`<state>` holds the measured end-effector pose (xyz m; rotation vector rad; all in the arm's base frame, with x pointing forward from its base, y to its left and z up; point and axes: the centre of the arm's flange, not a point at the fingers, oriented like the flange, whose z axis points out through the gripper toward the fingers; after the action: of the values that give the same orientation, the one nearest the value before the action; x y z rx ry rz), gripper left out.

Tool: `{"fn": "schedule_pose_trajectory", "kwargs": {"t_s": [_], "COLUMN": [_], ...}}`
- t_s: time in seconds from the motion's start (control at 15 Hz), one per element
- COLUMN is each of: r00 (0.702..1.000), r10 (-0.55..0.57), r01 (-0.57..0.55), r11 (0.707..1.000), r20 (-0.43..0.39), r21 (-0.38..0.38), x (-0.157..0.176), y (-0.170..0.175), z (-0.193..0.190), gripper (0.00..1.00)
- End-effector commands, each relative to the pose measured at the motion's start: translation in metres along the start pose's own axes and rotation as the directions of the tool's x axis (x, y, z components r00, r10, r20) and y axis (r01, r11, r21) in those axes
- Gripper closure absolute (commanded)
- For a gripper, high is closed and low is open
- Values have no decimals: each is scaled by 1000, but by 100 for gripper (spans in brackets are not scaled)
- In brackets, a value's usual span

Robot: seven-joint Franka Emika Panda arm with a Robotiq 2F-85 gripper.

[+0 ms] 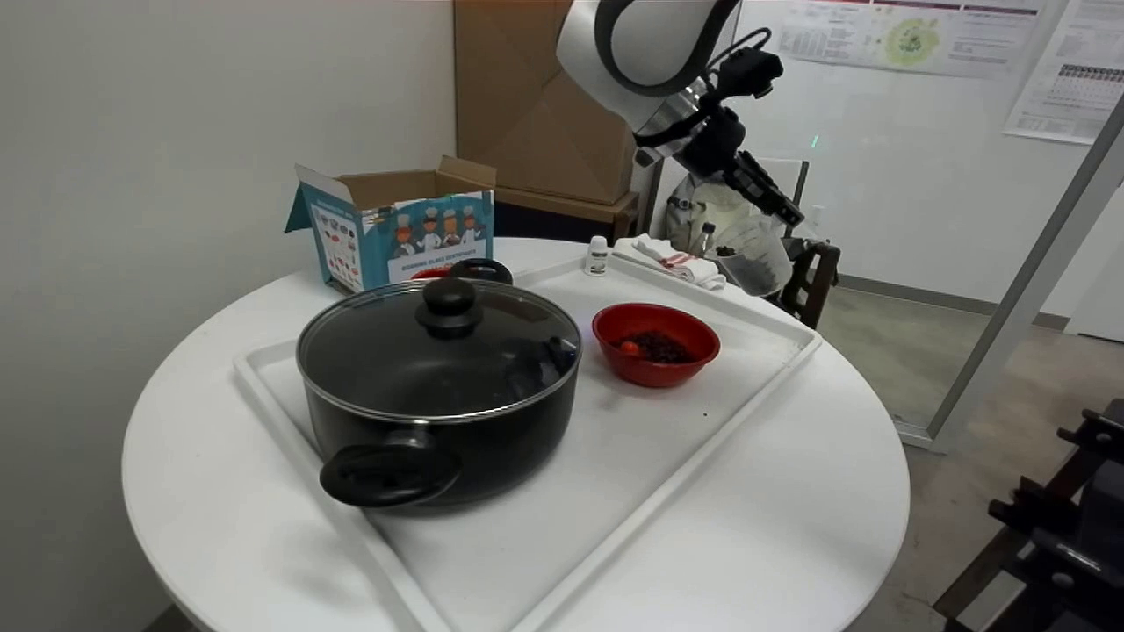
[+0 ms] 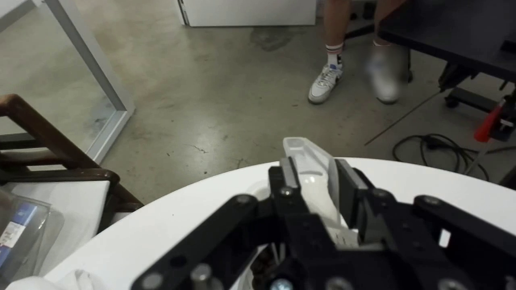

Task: Pour some of the contents of the clear jar into the red bowl

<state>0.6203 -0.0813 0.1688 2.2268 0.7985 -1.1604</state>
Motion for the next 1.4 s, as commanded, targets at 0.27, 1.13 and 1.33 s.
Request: {"fn": "schedule_pose_trajectory", "kwargs": {"t_s": [0.27,1.13,1.33], "r00": [952,639,653], "r10": [206,564,585], "r01": [-128,-305,-279], "r11": [940,810,777], "r20": [-228,-523,-482], "r21": [316,500,564], "x": [-28,9,33], "y": [72,81,54], "z": [9,25,52], "gripper": [91,91,92]}}
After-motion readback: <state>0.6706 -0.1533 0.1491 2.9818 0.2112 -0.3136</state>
